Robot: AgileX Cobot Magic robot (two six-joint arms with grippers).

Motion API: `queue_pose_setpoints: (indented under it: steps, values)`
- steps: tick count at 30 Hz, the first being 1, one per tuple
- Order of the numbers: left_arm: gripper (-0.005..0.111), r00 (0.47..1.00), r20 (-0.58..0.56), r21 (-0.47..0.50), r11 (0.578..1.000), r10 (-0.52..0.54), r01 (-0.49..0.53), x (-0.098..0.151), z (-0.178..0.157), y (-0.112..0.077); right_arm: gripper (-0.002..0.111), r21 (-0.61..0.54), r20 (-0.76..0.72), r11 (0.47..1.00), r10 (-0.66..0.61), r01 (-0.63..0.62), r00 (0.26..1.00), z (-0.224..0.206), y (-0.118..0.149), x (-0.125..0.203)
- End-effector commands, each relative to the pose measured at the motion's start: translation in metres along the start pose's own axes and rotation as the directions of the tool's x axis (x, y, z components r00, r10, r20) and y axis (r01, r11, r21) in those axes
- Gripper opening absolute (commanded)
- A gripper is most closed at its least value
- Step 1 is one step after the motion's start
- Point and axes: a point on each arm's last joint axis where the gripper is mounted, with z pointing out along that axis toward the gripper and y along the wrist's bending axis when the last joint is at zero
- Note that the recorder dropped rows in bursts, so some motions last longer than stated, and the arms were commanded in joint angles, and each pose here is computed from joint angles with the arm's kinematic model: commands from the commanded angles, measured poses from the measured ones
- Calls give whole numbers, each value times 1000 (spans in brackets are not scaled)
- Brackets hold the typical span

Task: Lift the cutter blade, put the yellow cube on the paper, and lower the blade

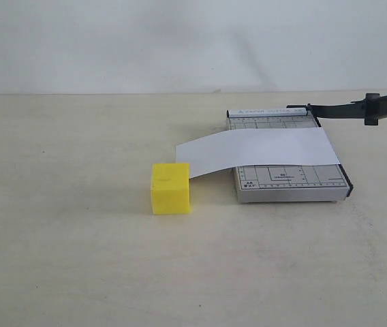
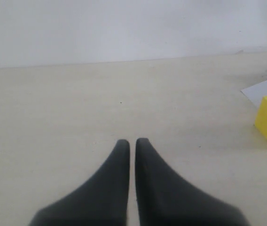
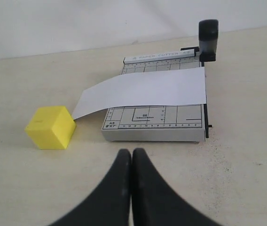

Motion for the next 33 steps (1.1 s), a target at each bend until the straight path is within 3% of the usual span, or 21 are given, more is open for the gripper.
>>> queue_pose_setpoints:
  steps: [1,7,14,22,28,33]
  values:
    - [5,1000,19,0,1000,-17,17,-2,-1,0,0,4,7,1000,4,-4,1000,0,-1,1]
    - [5,1000,19,0,1000,-17,17,-2,-1,0,0,5,-1,1000,2,-2,1000,1,-1,3]
    - [5,1000,19,-1,1000,-15,15,-2,-1,0,0,33,-61,999,21,-19,998,11,-10,30]
    - [5,1000,19,-1,1000,-13,13,-2,-1,0,0,87,155,996,10,-24,988,12,-17,15]
    - [5,1000,28,-7,1000,2,-2,-3,-1,1,0,82,130,996,12,-23,991,12,-16,18]
    - [5,973,167,34,987,-158,155,-16,-2,-1,0,57,2,998,22,-22,1000,13,-14,30]
